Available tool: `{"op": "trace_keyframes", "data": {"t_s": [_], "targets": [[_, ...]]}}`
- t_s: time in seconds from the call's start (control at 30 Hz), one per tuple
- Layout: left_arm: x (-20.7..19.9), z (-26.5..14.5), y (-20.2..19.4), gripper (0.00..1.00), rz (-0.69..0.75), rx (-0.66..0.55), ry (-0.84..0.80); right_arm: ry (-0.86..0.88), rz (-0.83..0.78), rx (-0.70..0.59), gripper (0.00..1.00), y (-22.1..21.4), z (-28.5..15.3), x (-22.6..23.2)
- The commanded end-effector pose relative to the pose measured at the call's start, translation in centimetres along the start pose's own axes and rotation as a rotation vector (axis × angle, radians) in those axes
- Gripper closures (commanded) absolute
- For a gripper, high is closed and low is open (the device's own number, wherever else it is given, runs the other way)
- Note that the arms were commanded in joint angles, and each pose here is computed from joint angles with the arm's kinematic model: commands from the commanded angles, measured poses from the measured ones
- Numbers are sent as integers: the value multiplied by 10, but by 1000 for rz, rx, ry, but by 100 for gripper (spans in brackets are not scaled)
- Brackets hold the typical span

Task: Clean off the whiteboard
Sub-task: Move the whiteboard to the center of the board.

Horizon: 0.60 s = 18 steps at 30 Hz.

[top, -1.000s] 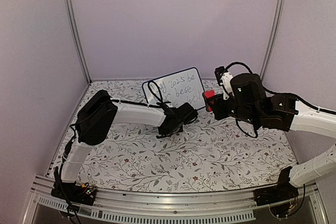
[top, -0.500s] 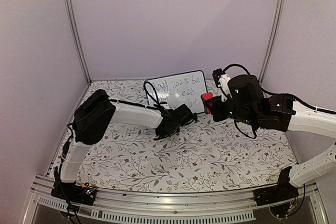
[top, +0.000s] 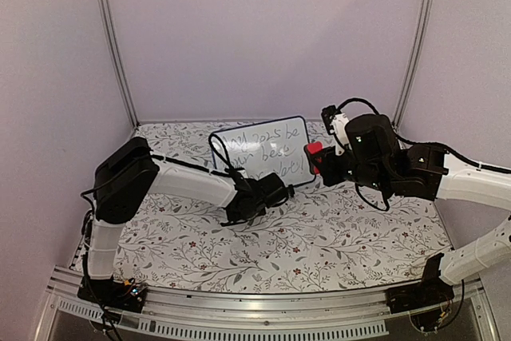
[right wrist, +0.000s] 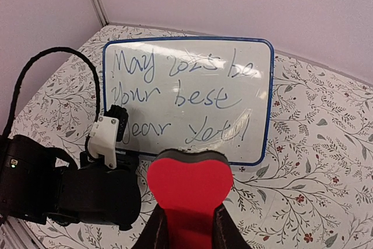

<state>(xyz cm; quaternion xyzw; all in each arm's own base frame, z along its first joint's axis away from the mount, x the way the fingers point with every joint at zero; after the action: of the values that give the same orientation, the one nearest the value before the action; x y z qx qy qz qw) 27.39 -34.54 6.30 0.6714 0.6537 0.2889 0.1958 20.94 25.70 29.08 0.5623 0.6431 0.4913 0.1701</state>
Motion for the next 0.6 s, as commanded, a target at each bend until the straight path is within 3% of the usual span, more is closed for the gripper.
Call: {"op": "trace_keyframes", "data": {"t_s": [0.0, 0.23, 0.43, 0.57], "targets": [[-1, -17, -39, 98, 52, 105, -5, 2, 9, -7, 84, 1, 4, 1], [-11, -29, -49, 89, 62, 130, -45, -2, 8, -4, 84, 3, 4, 2], [-13, -41, -47, 53, 81, 120, -84, -8, 10, -9, 84, 5, -1, 0], [-14, -57, -41, 47, 95, 103, -143, -14, 13, -21, 84, 7, -3, -1]]}}
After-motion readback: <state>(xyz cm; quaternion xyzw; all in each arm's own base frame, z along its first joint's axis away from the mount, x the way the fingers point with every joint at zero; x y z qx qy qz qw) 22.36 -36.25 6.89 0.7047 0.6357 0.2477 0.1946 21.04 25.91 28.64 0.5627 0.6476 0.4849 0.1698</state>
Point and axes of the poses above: each gripper's point midway between its finger pads, its own z axis out along the fingers, its own x axis along the line the jaws close on, y = z × x, the point moved 7 cm from there along -z, back along the fingers, and after that the axes turned 15 degrees about z, right-handed, at the moved point
